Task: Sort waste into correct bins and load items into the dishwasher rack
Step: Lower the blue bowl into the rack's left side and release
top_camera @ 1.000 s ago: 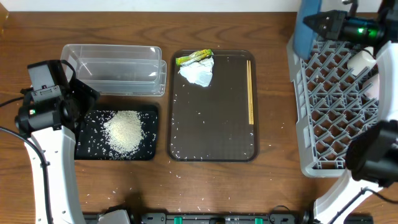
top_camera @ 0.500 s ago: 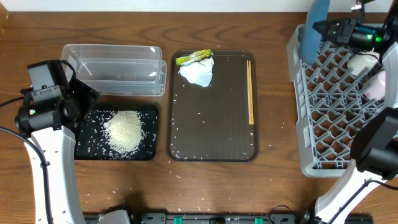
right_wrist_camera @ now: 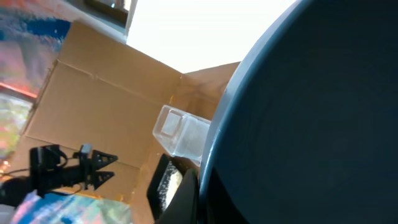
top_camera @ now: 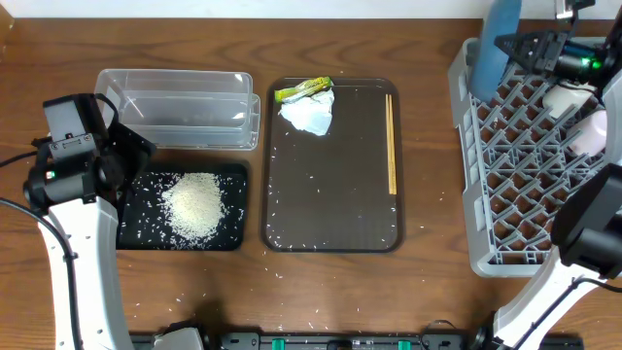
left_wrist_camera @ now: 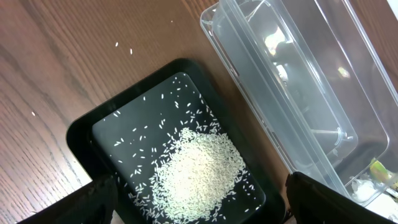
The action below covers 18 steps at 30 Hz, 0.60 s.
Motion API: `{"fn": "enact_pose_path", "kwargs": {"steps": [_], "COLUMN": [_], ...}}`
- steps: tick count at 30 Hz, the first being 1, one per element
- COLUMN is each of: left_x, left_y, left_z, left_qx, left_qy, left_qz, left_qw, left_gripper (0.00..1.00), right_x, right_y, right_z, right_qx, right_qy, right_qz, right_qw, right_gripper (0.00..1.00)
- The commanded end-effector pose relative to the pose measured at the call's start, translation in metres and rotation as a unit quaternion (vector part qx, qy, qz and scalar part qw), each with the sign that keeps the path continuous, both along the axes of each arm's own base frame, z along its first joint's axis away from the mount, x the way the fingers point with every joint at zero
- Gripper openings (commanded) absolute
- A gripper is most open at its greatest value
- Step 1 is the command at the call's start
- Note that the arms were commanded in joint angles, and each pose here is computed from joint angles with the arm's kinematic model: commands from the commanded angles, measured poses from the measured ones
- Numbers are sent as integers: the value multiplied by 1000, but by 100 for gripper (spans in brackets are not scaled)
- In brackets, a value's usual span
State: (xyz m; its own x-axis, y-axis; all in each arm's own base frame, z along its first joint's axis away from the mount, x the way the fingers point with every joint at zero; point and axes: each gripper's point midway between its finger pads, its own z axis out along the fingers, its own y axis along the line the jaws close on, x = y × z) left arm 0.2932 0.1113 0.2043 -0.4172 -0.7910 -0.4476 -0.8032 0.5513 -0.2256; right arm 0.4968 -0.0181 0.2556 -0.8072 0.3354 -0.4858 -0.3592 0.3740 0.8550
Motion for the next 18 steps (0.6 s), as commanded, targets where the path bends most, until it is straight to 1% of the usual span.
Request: {"fn": "enact_pose_path", "kwargs": {"steps": [1,4,6,12,14,16,18], "left_x": [0,0,0,0,0,0,0], "left_y": [2,2,2,2,2,2,2], "left_z": [3,3,3,3,3,3,3], "left_qx": [-2,-2,-2,-2,-2,-2,-2], "left_qy": [-5,-5,-5,-5,-5,-5,-5], "left_qz": [9,9,9,9,9,9,9], "left_qw": [1000,1000,1000,1000,1000,1000,1000], "left_gripper": [90,89,89,90,89,89,89], "right_x": [-7,-12,-13,-24,-28,-33,-37], "right_y": [-9,-20,-28,-34,-37,-41,-48], "right_z": [-1,-9,-20,-34,-35,-33,-29], "right_qx": [45,42,26,-24,-47,-74,-99], "right_qy": [35,66,94,137,149,155,160], "right_qz": [-1,-21,-42,-67,-79,-94,-113], "right_qw": [998,997,994,988,985,981,976], "right_gripper": [1,1,5,30,40,52,61]}}
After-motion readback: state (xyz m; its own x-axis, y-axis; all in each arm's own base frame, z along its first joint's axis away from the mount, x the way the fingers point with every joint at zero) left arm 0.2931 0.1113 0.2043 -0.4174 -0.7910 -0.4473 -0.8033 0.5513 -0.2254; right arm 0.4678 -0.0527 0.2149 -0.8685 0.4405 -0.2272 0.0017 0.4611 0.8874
